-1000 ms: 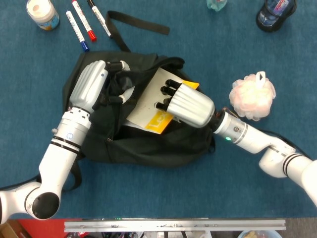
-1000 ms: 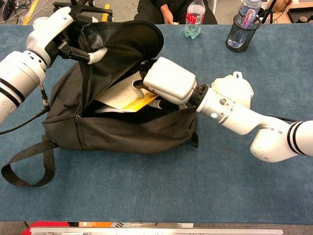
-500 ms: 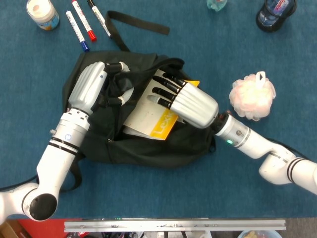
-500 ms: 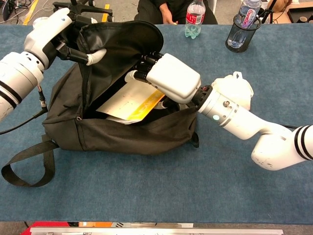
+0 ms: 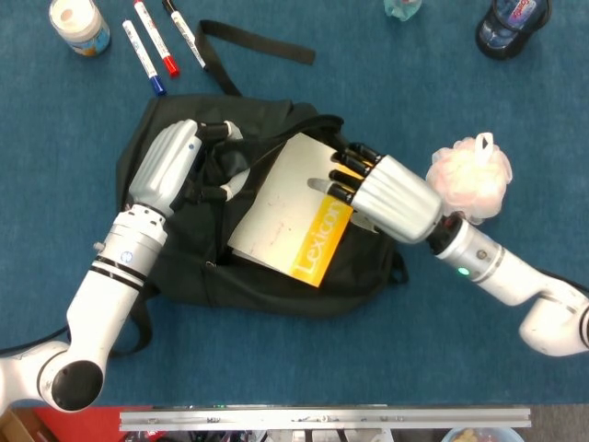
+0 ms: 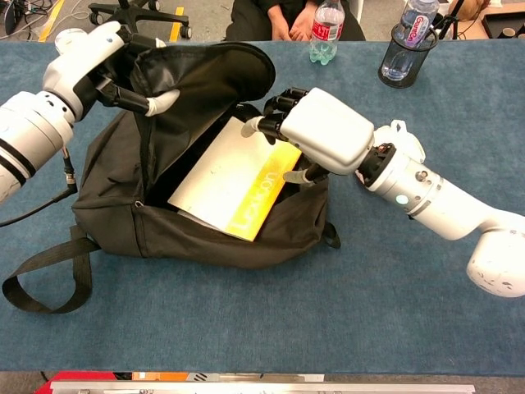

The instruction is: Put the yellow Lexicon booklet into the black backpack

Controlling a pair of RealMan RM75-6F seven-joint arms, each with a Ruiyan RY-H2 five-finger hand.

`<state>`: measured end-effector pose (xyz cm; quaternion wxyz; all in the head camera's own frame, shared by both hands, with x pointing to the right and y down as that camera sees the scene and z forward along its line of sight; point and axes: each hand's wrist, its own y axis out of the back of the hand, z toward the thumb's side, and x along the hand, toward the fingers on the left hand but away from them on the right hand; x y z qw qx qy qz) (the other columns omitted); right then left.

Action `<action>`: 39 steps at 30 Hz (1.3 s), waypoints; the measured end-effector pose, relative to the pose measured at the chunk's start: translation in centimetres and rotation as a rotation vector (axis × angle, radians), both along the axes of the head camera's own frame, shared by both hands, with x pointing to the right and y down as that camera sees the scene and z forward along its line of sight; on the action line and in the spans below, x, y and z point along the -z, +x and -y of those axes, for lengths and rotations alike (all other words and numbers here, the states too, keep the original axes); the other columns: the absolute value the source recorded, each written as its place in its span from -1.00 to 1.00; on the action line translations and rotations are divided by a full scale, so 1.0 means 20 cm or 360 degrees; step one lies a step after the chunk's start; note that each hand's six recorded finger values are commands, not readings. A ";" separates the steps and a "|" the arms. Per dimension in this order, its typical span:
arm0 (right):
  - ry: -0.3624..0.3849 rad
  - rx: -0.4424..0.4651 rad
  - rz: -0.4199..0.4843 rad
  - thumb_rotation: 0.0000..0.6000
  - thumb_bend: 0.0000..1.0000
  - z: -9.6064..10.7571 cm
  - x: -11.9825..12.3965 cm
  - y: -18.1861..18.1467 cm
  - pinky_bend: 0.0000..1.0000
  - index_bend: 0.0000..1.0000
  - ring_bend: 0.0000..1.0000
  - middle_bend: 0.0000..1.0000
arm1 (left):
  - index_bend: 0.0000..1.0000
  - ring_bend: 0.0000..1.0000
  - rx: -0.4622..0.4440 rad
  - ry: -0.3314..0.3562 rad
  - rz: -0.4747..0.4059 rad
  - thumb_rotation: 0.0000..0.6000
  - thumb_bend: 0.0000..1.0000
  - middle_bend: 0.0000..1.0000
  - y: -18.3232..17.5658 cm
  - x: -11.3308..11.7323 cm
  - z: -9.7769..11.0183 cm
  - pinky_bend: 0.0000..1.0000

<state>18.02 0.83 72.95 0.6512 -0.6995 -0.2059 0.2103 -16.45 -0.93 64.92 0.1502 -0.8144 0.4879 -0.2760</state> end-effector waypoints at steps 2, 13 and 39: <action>-0.0007 -0.0004 -0.0003 1.00 -1.00 -0.01 0.01 0.02 -0.22 -0.34 -0.35 0.13 | 0.25 0.57 -0.0006 -0.0012 0.0003 1.00 -0.26 0.52 0.00 0.00 -0.01 1.00; 0.0142 -0.0070 0.0011 1.00 -1.00 0.04 0.24 0.36 0.00 -0.03 -0.13 0.32 | -0.10 0.20 -0.0212 -0.0143 0.0110 1.00 -0.27 0.22 0.02 -0.05 -0.09 0.63; 0.0298 -0.0680 -0.0199 1.00 -1.00 0.16 0.57 1.10 0.05 0.02 -0.16 0.19 | -1.00 -0.74 -0.0578 -0.0297 0.0444 1.00 -0.49 -0.75 0.11 -0.14 -0.13 -0.51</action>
